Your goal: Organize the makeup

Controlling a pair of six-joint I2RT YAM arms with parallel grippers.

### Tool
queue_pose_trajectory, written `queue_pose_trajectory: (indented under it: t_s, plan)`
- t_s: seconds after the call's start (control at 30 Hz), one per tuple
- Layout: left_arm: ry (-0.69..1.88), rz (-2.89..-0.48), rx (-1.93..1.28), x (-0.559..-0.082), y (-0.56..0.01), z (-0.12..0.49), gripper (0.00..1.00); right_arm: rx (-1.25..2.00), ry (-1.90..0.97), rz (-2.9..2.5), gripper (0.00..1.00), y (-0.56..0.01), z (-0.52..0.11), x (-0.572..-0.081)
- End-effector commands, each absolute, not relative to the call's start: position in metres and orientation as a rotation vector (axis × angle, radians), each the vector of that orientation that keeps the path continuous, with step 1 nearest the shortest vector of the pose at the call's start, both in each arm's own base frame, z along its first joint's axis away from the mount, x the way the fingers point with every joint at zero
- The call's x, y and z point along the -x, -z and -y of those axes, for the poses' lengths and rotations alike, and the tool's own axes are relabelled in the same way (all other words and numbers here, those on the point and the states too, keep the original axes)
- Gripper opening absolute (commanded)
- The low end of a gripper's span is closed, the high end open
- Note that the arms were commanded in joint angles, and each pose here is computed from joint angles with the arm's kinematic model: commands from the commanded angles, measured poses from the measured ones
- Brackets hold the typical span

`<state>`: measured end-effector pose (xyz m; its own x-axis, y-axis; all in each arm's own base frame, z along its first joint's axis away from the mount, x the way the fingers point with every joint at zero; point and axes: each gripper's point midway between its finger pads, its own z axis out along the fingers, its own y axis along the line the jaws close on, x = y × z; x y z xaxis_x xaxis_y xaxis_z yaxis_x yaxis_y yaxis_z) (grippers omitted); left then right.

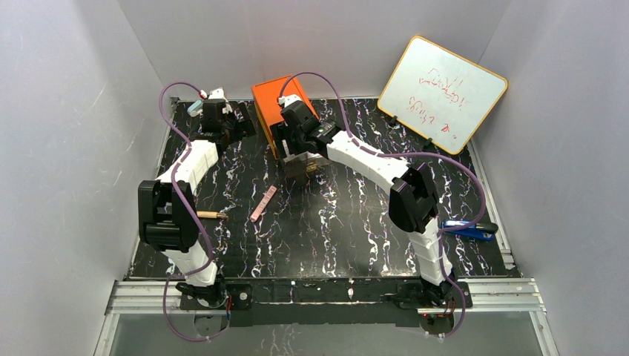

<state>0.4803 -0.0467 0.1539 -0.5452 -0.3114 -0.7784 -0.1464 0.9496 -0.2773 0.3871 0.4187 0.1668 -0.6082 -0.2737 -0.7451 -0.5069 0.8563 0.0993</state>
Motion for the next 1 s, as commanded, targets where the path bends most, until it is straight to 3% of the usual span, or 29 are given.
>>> queue_pose_trajectory:
  t_s: [0.0, 0.27, 0.43, 0.63, 0.7, 0.97]
  plan:
    - [0.221, -2.102, 0.320, -0.478, -0.180, 0.043, 0.98, 0.540, -0.399, -2.157, 0.20, -0.209, -0.422, -0.395]
    - [0.222, -2.102, 0.320, -0.479, -0.180, 0.043, 0.98, 0.517, -0.304, -2.122, 0.20, -0.224, -0.408, -0.404]
    - [0.226, -2.104, 0.320, -0.478, -0.179, 0.044, 0.98, 0.527, -0.269, -2.131, 0.26, -0.219, -0.405, -0.406]
    - [0.221, -2.106, 0.322, -0.478, -0.178, 0.043, 0.99, 0.542, -0.271, -2.161, 0.46, -0.206, -0.408, -0.404]
    - [0.220, -2.108, 0.322, -0.478, -0.177, 0.043, 0.98, 0.547, -0.278, -2.168, 0.48, -0.203, -0.409, -0.403]
    - [0.228, -2.114, 0.322, -0.480, -0.172, 0.044, 0.99, 0.563, -0.283, -2.187, 0.71, -0.194, -0.413, -0.403]
